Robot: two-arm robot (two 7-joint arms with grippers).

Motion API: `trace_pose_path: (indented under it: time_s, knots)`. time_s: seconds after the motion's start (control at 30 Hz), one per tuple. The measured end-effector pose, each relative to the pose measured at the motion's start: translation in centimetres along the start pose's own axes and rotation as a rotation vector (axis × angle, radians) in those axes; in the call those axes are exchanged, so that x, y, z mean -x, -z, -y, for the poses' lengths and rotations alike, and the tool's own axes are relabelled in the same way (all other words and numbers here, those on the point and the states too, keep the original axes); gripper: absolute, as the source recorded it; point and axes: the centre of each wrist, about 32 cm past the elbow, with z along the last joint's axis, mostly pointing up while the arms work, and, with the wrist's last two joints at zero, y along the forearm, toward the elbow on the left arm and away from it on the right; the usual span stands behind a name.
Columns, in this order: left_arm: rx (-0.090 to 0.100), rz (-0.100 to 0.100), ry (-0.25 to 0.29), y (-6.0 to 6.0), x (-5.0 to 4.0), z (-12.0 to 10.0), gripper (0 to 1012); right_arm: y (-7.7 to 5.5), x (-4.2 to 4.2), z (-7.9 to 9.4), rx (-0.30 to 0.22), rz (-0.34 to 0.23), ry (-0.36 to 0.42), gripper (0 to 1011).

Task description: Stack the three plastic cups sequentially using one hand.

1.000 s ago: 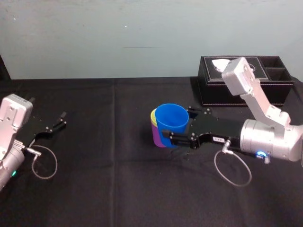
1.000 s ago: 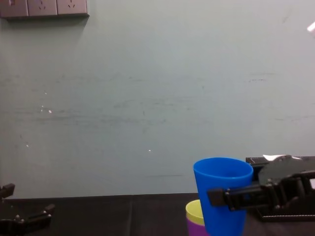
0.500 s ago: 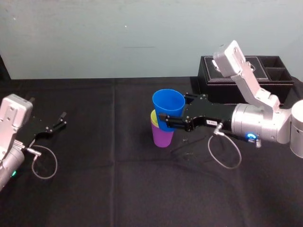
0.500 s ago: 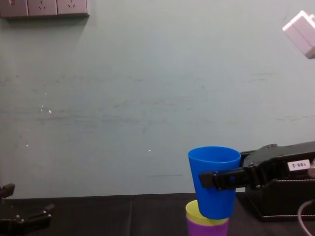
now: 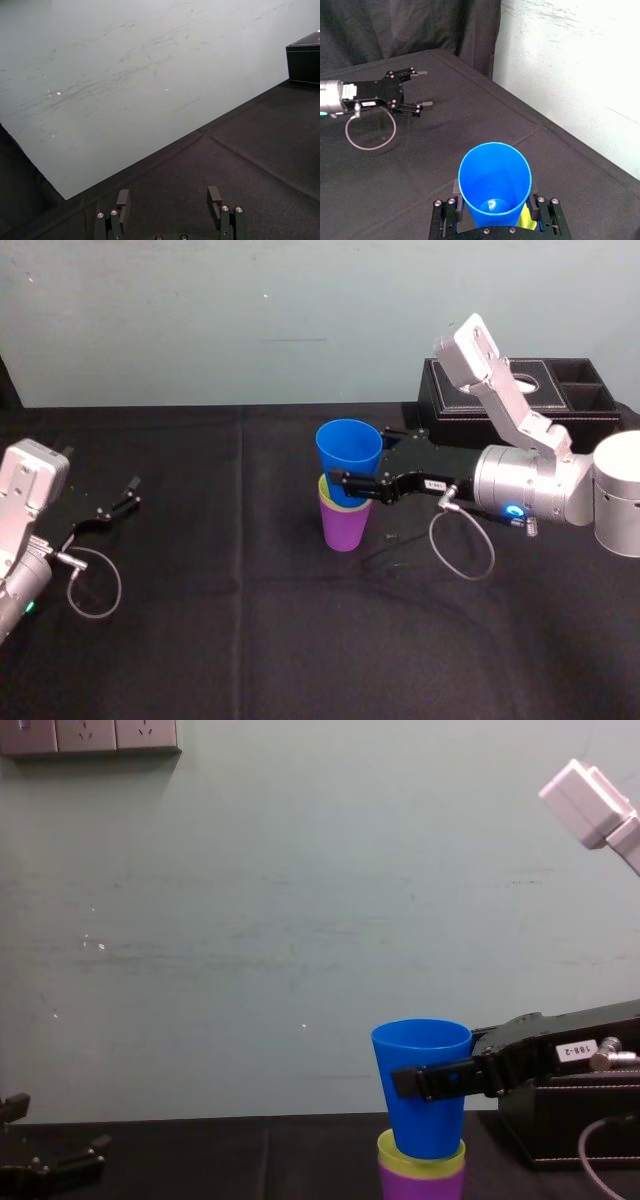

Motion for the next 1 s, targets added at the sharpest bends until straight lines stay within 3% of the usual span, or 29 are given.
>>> trace_pose_path:
  time_s: [0.53, 1.0]
  knots:
    - [0.0, 0.0, 0.0, 0.0, 0.0, 0.0, 1010, -0.2, -0.86, -0.8, 0.015, 0.0, 0.006, 730]
    - [0.0, 0.0, 0.0, 0.0, 0.0, 0.0, 1010, 0.0, -1.13, -1.1, 0.016, -0.009, 0.004, 730]
